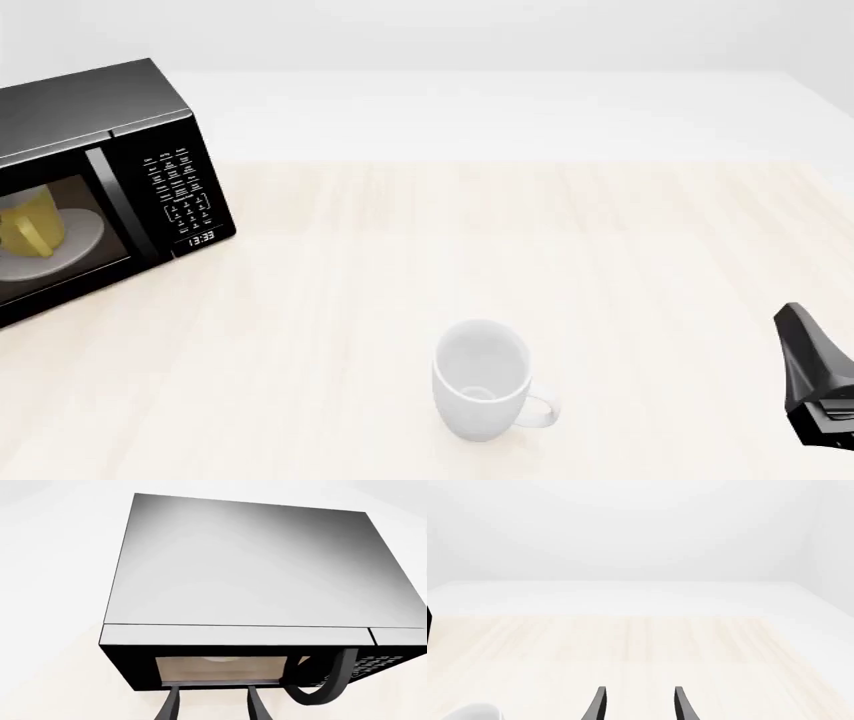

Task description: Put the yellow and white mug in the microwave and close it.

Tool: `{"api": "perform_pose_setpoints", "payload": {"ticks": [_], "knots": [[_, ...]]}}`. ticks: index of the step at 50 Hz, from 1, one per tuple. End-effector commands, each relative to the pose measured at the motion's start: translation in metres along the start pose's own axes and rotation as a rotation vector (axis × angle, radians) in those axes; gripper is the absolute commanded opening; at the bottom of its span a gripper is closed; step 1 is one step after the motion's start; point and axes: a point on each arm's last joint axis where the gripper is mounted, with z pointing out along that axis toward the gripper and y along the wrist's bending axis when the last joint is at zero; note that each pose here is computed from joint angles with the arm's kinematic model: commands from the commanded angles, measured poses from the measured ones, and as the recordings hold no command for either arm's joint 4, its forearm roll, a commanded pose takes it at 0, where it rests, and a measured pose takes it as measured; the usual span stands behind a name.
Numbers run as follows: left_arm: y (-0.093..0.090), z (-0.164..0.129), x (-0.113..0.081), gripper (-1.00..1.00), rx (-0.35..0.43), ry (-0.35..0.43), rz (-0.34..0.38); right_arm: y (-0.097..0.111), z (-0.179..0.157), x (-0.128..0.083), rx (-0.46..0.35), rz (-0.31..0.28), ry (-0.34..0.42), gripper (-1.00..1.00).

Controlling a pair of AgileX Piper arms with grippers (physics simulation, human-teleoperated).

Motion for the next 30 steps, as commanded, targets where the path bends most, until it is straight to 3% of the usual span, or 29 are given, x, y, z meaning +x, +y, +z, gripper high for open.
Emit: {"api": "perform_pose_setpoints", "payload": {"ticks": [1,30], "knots": [[-0.001,-0.017,-0.005,1.00,0.004,-0.029,-0.003,0.000,0.000,0.000,0.000,0.000,0.000,1.00],[-0.001,-0.056,-0.006,1.00,0.011,-0.071,0.002,0.000,0.000,0.000,0.000,0.000,0.000,1.00]]}}
